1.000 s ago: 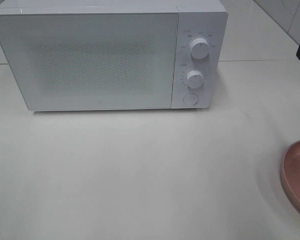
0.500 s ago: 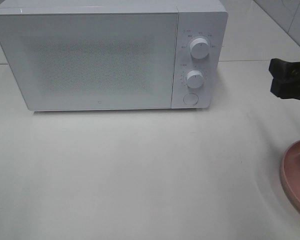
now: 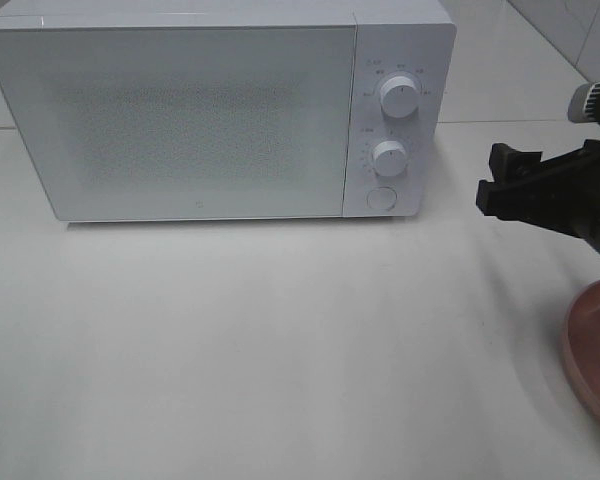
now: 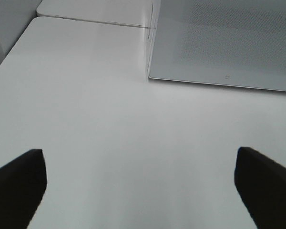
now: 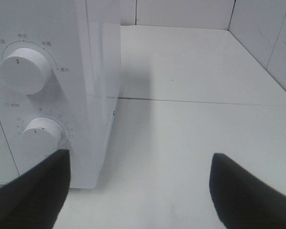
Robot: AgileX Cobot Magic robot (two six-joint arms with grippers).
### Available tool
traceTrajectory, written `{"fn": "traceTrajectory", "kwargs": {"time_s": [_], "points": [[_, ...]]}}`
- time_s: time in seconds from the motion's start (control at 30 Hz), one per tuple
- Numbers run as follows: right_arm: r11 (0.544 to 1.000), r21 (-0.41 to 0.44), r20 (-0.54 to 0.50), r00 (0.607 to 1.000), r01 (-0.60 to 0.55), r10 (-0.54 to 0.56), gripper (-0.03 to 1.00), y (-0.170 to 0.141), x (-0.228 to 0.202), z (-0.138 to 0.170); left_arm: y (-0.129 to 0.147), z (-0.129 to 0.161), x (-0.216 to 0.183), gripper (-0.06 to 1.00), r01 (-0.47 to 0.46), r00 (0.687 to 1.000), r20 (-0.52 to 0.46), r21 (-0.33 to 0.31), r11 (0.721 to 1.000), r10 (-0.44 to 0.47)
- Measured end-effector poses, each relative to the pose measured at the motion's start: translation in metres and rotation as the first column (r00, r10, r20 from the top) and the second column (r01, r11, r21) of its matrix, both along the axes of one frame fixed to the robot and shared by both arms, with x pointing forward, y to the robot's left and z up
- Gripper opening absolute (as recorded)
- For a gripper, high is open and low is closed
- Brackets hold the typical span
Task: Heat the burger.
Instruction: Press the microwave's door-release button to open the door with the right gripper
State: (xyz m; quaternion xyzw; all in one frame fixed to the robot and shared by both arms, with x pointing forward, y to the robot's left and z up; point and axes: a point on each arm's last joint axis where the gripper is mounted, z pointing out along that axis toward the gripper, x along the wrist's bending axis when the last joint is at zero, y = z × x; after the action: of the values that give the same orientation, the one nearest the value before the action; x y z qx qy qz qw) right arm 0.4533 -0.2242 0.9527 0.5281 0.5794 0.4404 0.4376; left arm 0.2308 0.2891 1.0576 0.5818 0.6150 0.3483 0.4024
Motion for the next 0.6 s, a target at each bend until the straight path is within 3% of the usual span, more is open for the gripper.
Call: {"fn": "traceTrajectory", "kwargs": {"time_s": [0.6], "points": [[0.995, -0.054, -0.022, 0.996, -0.085, 0.084, 0.76, 0.054, -0.023, -0.033, 0.0, 0.0, 0.0, 0.99, 0.0, 1.0, 0.0, 0.0, 1.0, 0.0]]}}
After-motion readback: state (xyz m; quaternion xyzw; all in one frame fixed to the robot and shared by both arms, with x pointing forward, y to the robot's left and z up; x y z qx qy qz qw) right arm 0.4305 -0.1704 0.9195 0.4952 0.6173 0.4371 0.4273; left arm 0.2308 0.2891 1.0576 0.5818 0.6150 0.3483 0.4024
